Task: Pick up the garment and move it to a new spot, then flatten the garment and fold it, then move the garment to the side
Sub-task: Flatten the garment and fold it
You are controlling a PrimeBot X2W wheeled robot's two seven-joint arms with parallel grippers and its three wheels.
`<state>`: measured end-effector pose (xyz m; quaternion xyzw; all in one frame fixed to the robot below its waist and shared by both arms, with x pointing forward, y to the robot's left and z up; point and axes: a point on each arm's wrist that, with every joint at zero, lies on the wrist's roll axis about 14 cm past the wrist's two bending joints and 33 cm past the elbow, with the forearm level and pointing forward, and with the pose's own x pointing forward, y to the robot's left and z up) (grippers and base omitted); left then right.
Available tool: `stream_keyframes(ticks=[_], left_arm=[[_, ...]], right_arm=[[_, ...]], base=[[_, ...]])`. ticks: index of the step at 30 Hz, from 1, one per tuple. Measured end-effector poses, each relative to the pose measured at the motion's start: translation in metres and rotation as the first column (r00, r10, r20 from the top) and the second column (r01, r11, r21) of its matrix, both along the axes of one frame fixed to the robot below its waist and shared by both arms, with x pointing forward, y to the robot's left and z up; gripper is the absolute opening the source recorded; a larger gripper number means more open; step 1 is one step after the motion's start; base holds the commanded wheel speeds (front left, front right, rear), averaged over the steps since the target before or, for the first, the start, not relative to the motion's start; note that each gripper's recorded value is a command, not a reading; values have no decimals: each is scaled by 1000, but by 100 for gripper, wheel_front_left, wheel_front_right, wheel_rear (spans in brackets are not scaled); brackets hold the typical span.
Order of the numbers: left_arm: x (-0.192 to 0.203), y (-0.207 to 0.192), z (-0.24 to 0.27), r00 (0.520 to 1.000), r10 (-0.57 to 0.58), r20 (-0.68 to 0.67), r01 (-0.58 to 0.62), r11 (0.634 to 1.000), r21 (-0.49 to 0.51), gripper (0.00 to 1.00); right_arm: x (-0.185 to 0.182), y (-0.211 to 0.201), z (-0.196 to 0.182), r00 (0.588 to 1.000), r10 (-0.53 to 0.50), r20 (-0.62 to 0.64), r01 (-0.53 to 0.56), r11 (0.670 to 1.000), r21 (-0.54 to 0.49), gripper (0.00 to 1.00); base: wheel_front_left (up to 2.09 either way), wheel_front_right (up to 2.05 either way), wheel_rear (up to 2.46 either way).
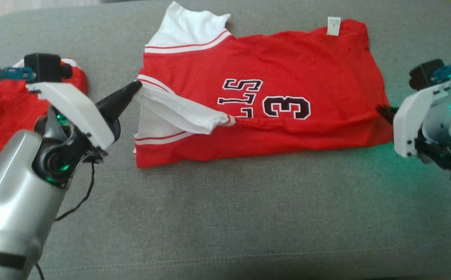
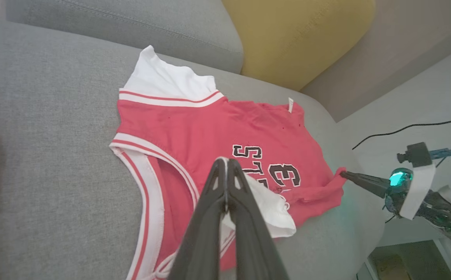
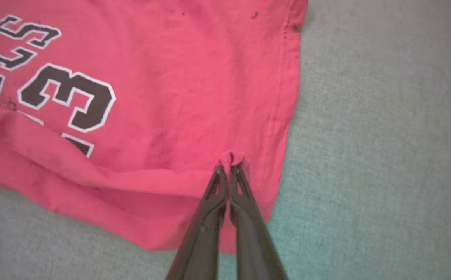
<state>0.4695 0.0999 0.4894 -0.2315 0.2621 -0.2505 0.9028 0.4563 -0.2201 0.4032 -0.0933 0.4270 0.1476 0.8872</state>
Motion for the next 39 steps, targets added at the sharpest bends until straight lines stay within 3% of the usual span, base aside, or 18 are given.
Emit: stream_keyframes(ticks=[1,2,3,4,8,12,16,22,27,29,35,39], left_arm=[[3,0,-4,1000,3,-5,-3,1000,10,0],[7,1,-7,1000,17,-8,-17,1000,19,0],[12,3,-11,999,41,-9,-40,999,30,47],[17,6,-14,998,67,-7,-67,997,43,100],[40,23,-7,978,173,120,-185,978,97,100],[48,27,13,933,278,228,-288,958,13,100],[46,37,43,855,392,340,-378,919,-110,100],[10,46,31,807,485,337,-463,874,-148,100],[-34,35,38,761,495,419,-484,864,-142,100],[-51,30,34,751,497,435,-494,860,-130,100],[-86,35,2,765,486,423,-521,852,-36,100],[-86,34,1,768,462,443,-512,859,-8,100]], right_arm=[[4,1,1,1000,-3,22,3,1000,6,100],[9,1,2,999,-13,44,13,1000,12,100],[14,0,4,998,-24,66,23,1000,16,100],[19,-2,6,995,-30,90,29,999,15,100],[36,-5,17,973,-61,224,54,998,39,100],[46,-3,38,926,-97,366,64,993,100,100],[52,1,69,837,-157,525,61,979,196,100],[28,5,70,804,-235,547,86,955,284,100],[17,-8,119,670,-309,675,75,933,353,100],[3,-9,121,636,-323,701,77,930,359,100],[-58,13,80,651,-333,682,108,930,352,100],[-73,18,77,636,-359,683,130,922,364,100]], base=[[0,0,0],[0,0,0],[0,0,0],[0,0,0],[0,0,0],[0,0,0],[0,0,0],[0,0,0],[0,0,0],[0,0,0],[0,0,0],[0,0,0]])
